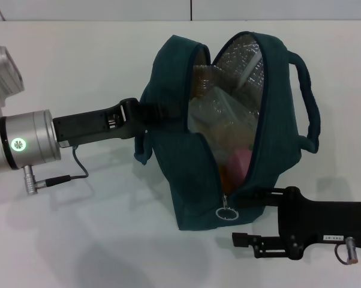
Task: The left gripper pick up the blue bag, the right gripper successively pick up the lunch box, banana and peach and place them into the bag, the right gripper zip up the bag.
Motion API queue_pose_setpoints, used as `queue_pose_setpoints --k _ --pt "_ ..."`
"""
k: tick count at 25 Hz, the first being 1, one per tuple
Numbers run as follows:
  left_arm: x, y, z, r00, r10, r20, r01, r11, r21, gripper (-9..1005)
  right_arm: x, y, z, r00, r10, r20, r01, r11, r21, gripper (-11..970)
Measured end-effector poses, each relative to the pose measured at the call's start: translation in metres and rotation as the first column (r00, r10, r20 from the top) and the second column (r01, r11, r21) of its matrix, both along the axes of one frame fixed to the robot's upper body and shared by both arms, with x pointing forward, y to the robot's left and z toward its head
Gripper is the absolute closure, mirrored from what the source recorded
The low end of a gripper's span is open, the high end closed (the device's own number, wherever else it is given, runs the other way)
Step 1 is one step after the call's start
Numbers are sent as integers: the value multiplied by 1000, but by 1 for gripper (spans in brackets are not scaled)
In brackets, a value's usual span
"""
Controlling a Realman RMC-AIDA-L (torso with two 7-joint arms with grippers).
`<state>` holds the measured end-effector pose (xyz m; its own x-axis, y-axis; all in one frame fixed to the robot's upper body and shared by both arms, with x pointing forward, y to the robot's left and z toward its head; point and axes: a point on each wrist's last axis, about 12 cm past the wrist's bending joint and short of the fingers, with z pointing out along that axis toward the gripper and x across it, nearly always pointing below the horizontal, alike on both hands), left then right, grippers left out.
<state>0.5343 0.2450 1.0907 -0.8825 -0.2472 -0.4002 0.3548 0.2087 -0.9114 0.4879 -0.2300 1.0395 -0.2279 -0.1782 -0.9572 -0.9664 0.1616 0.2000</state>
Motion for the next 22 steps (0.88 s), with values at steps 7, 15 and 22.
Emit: queue_pose_setpoints --k 7,15,22 --pt "-1 0 -1 1000 2 -2 -2 1000 1 965 0 8 -2 1000 7 -4 -7 1000 -6 253" --pt "-2 0 -2 1000 2 -11 -2 1000 -5 965 -2 14 -5 999 34 -8 -34 999 -24 253" --pt "-2 0 -2 1000 -3 -12 3 1000 -6 965 -1 14 -5 1000 23 -6 -23 999 -25 273"
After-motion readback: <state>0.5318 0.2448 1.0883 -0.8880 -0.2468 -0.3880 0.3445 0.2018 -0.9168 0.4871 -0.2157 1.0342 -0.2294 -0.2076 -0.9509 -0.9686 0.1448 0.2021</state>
